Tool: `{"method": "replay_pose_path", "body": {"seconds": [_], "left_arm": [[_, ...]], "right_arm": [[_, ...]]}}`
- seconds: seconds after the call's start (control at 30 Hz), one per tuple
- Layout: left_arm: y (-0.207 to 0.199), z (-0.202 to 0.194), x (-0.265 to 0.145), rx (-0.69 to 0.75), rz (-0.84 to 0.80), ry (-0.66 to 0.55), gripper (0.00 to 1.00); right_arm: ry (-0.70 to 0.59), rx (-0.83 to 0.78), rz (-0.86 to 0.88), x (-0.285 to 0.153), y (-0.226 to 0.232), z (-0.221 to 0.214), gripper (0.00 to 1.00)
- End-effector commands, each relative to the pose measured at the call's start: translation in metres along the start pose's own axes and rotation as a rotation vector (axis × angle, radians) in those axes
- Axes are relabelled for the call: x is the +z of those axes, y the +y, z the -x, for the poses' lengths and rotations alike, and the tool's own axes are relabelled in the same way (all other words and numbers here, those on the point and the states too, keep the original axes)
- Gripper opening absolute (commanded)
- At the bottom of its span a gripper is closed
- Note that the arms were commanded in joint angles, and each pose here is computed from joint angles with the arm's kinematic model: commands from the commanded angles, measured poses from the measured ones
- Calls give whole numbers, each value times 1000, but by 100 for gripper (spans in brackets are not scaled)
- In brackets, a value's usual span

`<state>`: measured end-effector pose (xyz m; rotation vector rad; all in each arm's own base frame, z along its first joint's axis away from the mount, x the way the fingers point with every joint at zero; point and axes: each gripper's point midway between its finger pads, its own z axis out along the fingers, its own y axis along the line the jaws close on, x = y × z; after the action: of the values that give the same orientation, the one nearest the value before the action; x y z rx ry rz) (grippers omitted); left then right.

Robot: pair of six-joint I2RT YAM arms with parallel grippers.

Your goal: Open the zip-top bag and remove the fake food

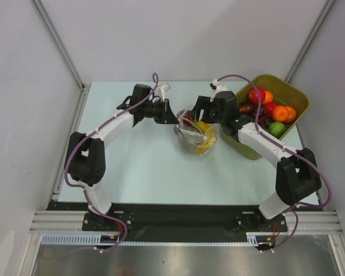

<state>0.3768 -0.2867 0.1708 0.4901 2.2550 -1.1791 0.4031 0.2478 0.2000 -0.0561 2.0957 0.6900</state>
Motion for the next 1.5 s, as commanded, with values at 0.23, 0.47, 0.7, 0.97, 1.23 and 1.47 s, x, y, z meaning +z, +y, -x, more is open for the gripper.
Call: {"method": "replay_pose_path", "body": {"seconds": [0.23, 0.47, 0.7, 0.97, 1.23, 1.47], "left_arm": [[-41, 26, -25, 145, -84, -83, 0], [-49, 26, -27, 152, -124, -73, 0], [-62, 27, -32, 193, -176, -71, 0], [-61, 24, -32, 192, -168, -61, 0], [-61, 26, -32, 193, -169, -61, 0], [-63, 23, -33, 196, -181, -57, 0]], "right_arm": [[-19, -75, 78, 30, 8, 3, 76], [-15, -142, 184, 39, 21, -3, 79], [-9, -167, 266, 53, 32, -6, 74], [-25, -178, 247, 49, 30, -3, 44], [-1, -169, 241, 46, 28, -8, 31], [-23, -160, 244, 50, 28, -6, 32]]}}
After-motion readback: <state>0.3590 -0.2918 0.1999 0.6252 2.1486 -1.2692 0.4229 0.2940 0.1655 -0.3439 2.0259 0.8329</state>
